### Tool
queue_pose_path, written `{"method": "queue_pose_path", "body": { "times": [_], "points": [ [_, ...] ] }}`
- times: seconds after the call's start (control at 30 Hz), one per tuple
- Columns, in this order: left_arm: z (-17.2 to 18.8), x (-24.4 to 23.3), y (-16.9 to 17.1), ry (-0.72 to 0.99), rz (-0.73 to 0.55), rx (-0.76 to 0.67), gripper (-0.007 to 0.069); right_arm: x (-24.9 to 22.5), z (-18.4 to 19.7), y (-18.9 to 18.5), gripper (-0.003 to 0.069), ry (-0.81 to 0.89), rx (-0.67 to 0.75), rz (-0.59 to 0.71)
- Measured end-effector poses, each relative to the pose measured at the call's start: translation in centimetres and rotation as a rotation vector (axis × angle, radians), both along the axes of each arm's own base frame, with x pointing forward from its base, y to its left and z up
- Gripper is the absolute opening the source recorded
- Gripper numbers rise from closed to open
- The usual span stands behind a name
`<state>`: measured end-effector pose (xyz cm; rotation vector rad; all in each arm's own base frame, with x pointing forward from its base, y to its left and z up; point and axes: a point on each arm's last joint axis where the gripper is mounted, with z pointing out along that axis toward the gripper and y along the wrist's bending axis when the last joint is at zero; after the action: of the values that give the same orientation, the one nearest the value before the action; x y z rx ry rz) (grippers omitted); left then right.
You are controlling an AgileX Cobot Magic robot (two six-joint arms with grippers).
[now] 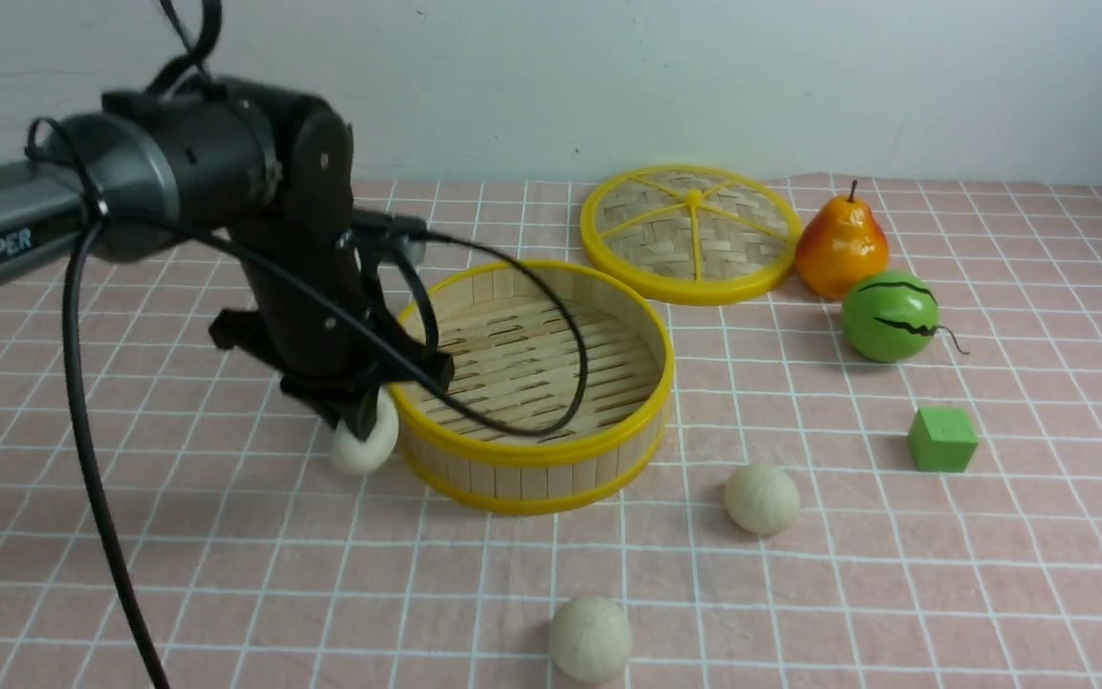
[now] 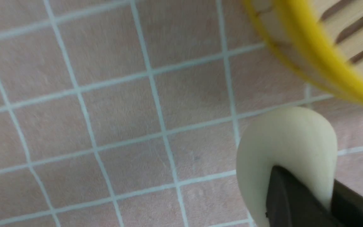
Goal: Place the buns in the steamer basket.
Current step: Use the left arm to put the steamed stuffed bun into the steamer, then use the right arm to grab a steamed stuffed bun
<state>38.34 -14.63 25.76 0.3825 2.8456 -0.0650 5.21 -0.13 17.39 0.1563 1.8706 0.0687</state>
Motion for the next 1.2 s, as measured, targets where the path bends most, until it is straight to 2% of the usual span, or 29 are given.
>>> {"method": "queue_pose_path", "body": {
  "times": [0.03, 0.1, 0.2, 0.33, 0.43, 0.53, 0.57, 0.6, 0.63, 0.73, 0.8, 0.87, 0.97, 1.07, 1.1, 1.13, 1.2],
  "points": [
    [2.4, 0.3, -0.9, -0.063, -0.02, -0.025, -0.0001, 0.0, 0.0, 0.0, 0.0239, 0.0, 0.0, 0.0],
    [4.8, 0.6, -2.2, -0.136, -0.047, -0.055, -0.0001, 0.0, 0.0, 0.0, 0.0239, 0.0, 0.0, 0.0],
    [6.1, 1.3, -3.8, -0.199, -0.075, -0.084, -0.0001, 0.0, 0.0, 0.0, 0.0239, 0.0, 0.0, 0.0],
    [4.4, 3.1, -4.9, -0.205, -0.064, -0.089, 0.0001, 0.0, 0.0, 0.0, 0.0239, 0.0, 0.0, 0.0],
    [0.7, 4.9, -5.2, -0.166, -0.038, -0.029, 0.004, 0.0, 0.0, 0.0, 0.0239, 0.0, 0.0, 0.0],
    [-1.9, 5.7, -5.4, -0.127, -0.024, 0.004, 0.0102, 0.0, 0.0, 0.0, 0.0239, 0.0, 0.0, 0.0],
    [-3.2, 6.0, -5.5, -0.108, -0.014, 0.013, 0.0178, 0.0, 0.0, 0.0, 0.0239, 0.0, 0.0, 0.0],
    [-3.5, 6.1, -5.6, -0.105, -0.013, 0.013, 0.0187, 0.0, 0.0, 0.0, 0.0239, 0.0, 0.0, 0.0],
    [-4.2, 6.3, -5.7, -0.099, -0.007, 0.014, 0.0267, 0.0, 0.0, 0.0, 0.0239, 0.0, 0.0, 0.0],
    [-4.4, 6.4, -5.8, -0.105, -0.004, 0.008, 0.04, 0.0, 0.0, 0.0, 0.0239, 0.0, 0.0, 0.0],
    [-3.9, 6.5, -5.8, -0.115, -0.001, 0.001, 0.0459, 0.0, 0.0, 0.0, 0.0239, 0.0, 0.0, 0.0],
    [-3.0, 6.4, -5.8, -0.121, 0.002, -0.003, 0.051, 0.0, 0.0, 0.0, 0.0239, 0.0, 0.0, 0.0],
    [-0.3, 5.8, -5.5, -0.135, 0.01, -0.013, 0.0534, 0.0, 0.0, 0.0, 0.0239, 0.0, 0.0, 0.0],
    [5.0, 4.0, -4.6, -0.177, 0.019, -0.035, 0.0526, 0.0, 0.0, 0.0, 0.0239, 0.0, 0.0, 0.0],
    [5.4, 3.9, -4.6, -0.185, 0.019, -0.038, 0.0525, 0.0, 0.0, 0.0, 0.0239, 0.0, 0.0, 0.0],
    [8.4, 2.6, -3.9, -0.236, 0.022, -0.064, 0.051, 0.0, 0.0, 0.0, 0.0239, 0.0, 0.0, 0.0],
    [12.0, 0.6, -3.1, -0.297, 0.028, -0.103, 0.0489, 0.0, 0.0, 0.0, 0.0239, 0.0, 0.0, 0.0]
  ]
}}
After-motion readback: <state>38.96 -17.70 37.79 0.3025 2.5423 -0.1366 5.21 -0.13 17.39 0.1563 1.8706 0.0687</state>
